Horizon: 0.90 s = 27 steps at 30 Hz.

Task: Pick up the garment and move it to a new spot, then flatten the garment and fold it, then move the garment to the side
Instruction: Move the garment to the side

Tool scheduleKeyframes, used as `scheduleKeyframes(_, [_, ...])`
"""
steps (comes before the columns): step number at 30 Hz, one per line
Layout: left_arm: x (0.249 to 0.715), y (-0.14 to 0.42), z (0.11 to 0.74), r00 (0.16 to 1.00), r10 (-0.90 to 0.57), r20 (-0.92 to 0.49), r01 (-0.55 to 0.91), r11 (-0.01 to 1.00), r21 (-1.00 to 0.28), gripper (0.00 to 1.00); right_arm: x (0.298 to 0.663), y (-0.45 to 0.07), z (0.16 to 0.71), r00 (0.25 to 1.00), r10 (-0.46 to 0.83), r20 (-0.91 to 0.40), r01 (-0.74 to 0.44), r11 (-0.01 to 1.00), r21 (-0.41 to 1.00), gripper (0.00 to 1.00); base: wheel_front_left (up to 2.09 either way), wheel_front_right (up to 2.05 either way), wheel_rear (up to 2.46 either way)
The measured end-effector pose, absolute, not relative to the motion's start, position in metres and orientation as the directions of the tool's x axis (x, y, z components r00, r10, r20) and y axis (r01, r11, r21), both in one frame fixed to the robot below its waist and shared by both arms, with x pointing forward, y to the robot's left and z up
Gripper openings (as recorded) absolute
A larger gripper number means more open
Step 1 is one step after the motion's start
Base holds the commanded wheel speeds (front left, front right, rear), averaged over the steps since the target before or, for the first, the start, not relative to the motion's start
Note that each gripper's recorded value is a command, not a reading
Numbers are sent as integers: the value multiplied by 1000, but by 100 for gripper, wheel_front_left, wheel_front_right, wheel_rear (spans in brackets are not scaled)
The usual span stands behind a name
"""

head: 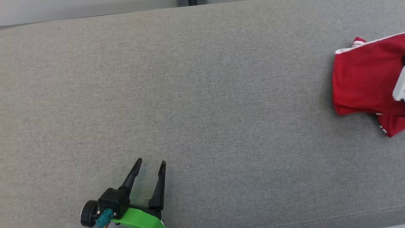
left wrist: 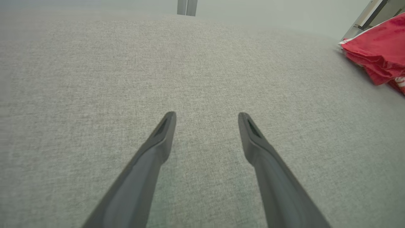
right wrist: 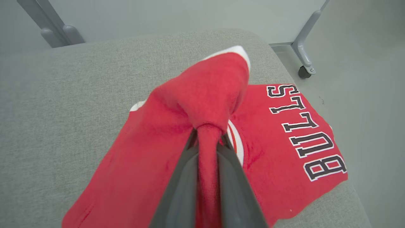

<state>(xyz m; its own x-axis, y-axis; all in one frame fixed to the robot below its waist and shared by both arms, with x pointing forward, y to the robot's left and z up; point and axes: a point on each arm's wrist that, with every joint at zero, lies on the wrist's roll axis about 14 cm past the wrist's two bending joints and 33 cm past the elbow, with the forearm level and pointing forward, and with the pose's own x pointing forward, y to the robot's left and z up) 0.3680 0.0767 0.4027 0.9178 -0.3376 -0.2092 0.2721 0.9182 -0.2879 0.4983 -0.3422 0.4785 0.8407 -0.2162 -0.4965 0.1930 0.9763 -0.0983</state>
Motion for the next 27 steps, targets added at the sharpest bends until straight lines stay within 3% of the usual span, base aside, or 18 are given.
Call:
scheduleKeyframes(5, [367,92,394,925,-294,-238,226,934,-275,100,505,-371,474,789,-298,-537,207,952,-224,0,0,0,0])
scheduleKeyframes(6, [368,94,392,926,-289,-243,221,936,-273,100,505,-375,472,780,-311,-544,205,947,-248,8,0,0,0])
scheduleKeyframes(7, [368,97,391,927,-282,-247,214,939,-270,100,506,-379,471,773,-324,-546,200,940,-275,39,0,0,0])
scheduleKeyframes(8, [369,99,390,928,-276,-250,208,941,-268,100,507,-383,471,770,-338,-541,203,934,-295,100,0,0,0])
scheduleKeyframes(16, [372,104,387,930,-263,-257,194,945,-264,100,503,-421,489,775,-462,-431,242,847,-473,100,0,0,0])
scheduleKeyframes(27, [372,108,416,957,-233,-175,177,942,-283,100,496,-364,524,950,-280,-135,222,916,-334,100,0,0,0])
